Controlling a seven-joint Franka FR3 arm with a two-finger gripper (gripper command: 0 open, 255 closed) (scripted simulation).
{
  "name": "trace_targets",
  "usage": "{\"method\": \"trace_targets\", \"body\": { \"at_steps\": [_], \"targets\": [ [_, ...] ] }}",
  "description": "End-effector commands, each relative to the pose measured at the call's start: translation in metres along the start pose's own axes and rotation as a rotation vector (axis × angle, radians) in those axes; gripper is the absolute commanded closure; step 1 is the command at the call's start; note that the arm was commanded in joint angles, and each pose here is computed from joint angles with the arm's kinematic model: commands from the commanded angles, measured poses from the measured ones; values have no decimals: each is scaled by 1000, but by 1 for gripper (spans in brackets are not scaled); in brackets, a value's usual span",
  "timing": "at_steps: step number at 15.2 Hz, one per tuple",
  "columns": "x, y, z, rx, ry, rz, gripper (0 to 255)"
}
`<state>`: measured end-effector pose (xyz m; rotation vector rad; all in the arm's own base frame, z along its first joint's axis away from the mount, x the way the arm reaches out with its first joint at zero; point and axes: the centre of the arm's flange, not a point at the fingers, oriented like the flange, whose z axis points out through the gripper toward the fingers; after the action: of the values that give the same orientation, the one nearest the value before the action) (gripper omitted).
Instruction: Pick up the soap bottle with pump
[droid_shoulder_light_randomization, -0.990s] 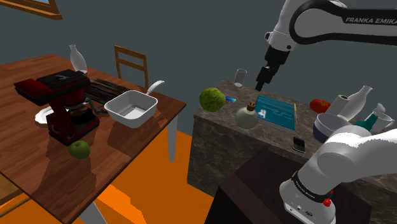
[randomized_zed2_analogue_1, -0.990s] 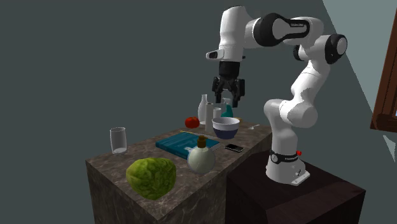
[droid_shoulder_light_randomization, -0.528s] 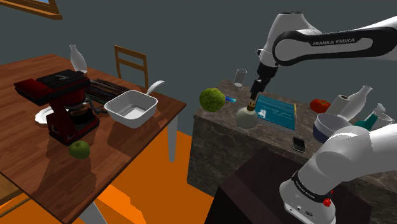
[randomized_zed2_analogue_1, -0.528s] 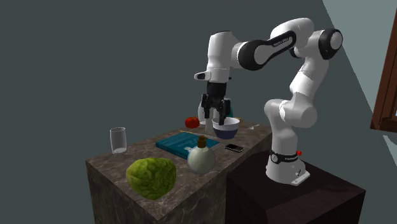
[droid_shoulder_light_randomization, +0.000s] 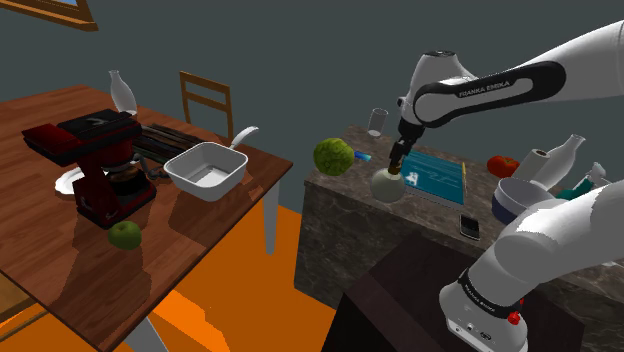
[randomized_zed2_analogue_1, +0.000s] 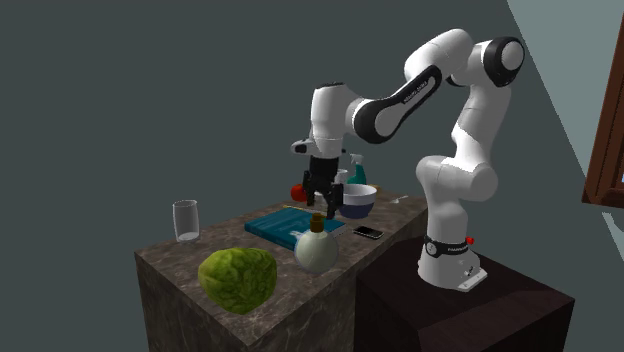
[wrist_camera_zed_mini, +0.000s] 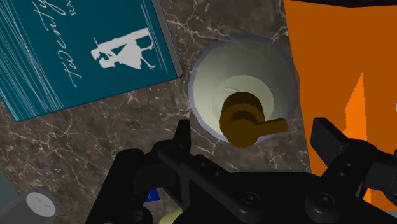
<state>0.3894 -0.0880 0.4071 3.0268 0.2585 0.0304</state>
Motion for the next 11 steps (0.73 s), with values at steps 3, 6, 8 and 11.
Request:
{"method": "trace_targets", "body": {
  "at_steps": [3, 6, 8, 11],
  "targets": [
    [1, -1, 23, -2, 1, -1, 0],
    [0, -3, 37, -2, 1, -1, 0],
    [1, -3, 37, -2, 1, -1, 255],
    [1, -3, 37, -2, 1, -1, 255]
  ]
}}
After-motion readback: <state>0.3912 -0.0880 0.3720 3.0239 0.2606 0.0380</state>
